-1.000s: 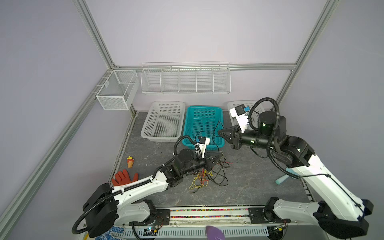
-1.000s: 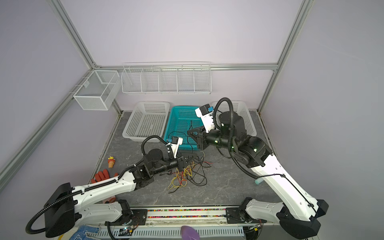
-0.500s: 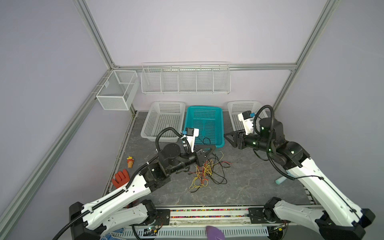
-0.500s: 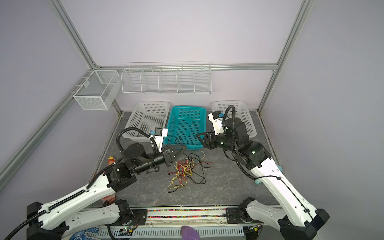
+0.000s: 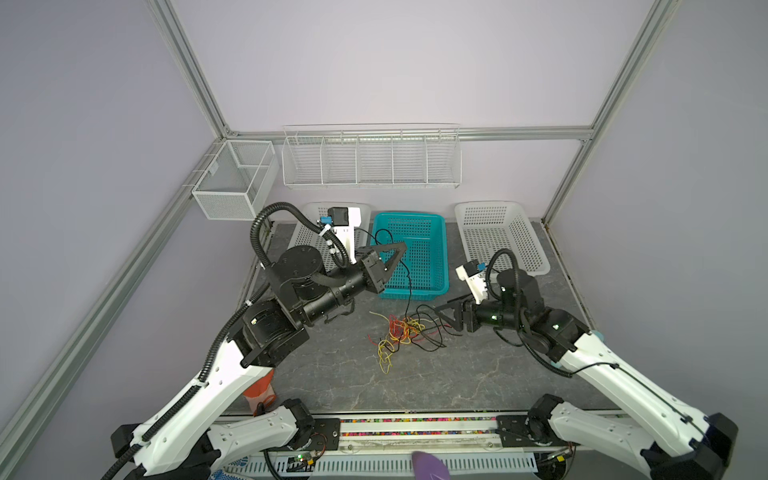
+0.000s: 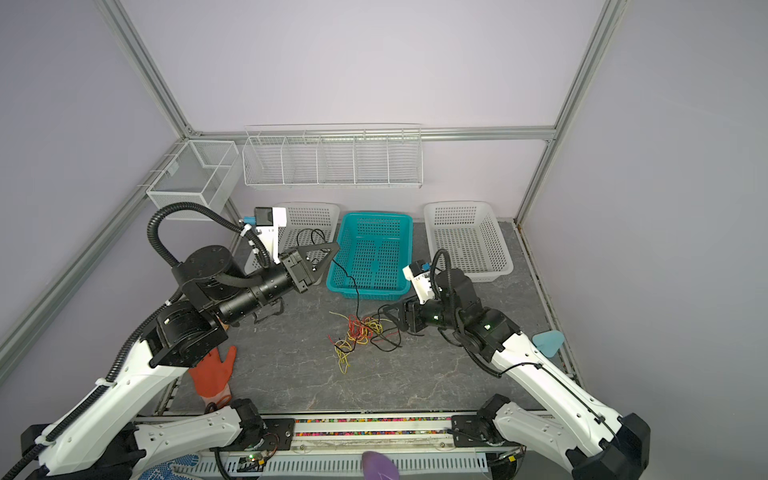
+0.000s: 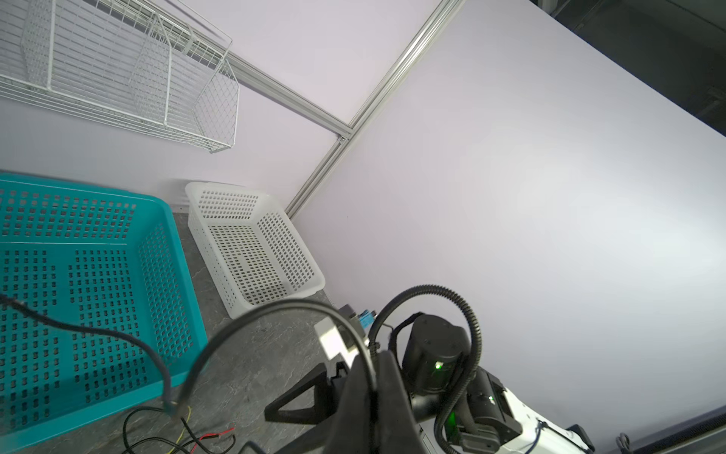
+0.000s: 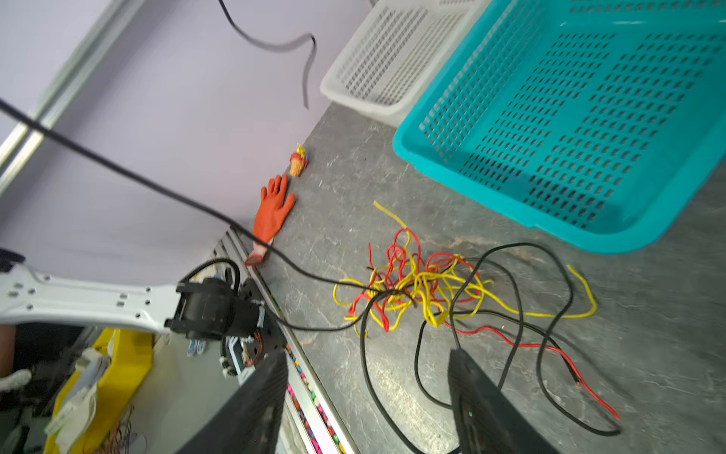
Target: Untangle the cables
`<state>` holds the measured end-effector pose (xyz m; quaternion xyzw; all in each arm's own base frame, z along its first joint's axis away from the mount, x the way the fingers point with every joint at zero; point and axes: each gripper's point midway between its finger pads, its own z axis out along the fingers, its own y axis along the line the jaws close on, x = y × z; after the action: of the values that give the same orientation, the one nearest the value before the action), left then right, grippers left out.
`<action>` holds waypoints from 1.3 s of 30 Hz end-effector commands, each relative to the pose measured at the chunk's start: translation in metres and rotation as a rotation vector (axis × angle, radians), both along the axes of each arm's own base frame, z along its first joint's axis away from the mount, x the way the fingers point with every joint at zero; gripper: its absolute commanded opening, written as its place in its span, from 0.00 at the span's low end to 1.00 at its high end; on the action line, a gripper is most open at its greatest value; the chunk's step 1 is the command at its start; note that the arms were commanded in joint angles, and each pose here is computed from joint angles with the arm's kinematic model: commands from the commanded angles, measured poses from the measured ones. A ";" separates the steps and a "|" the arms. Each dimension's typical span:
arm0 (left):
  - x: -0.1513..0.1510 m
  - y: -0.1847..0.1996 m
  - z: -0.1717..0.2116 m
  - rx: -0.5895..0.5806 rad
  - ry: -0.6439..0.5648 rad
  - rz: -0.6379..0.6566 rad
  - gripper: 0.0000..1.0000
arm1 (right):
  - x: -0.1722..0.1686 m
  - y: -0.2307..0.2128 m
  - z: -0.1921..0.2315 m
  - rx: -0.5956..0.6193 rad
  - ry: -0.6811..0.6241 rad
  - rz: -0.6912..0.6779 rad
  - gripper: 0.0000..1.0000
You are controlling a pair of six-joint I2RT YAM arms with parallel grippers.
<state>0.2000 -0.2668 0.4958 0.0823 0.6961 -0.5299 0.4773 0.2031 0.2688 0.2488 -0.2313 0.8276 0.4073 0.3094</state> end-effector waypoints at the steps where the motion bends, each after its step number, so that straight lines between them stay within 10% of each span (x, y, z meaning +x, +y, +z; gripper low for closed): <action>1: 0.003 0.010 0.011 0.018 -0.001 0.045 0.00 | -0.012 0.028 0.005 0.037 -0.085 0.115 0.68; 12: 0.001 0.022 0.053 -0.040 -0.067 0.078 0.00 | -0.015 0.077 -0.067 -0.101 -0.108 0.192 0.60; 27: -0.008 0.062 0.108 -0.057 -0.177 0.192 0.00 | -0.002 0.085 -0.137 -0.197 -0.070 0.133 0.15; 39: -0.012 0.098 0.149 0.014 -0.302 0.328 0.00 | 0.001 0.075 -0.155 -0.239 -0.061 0.090 0.11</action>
<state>0.1820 -0.1773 0.6530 0.0418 0.6053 -0.4733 0.6387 0.2035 0.3446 0.0969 -0.3215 0.8478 0.3136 0.2820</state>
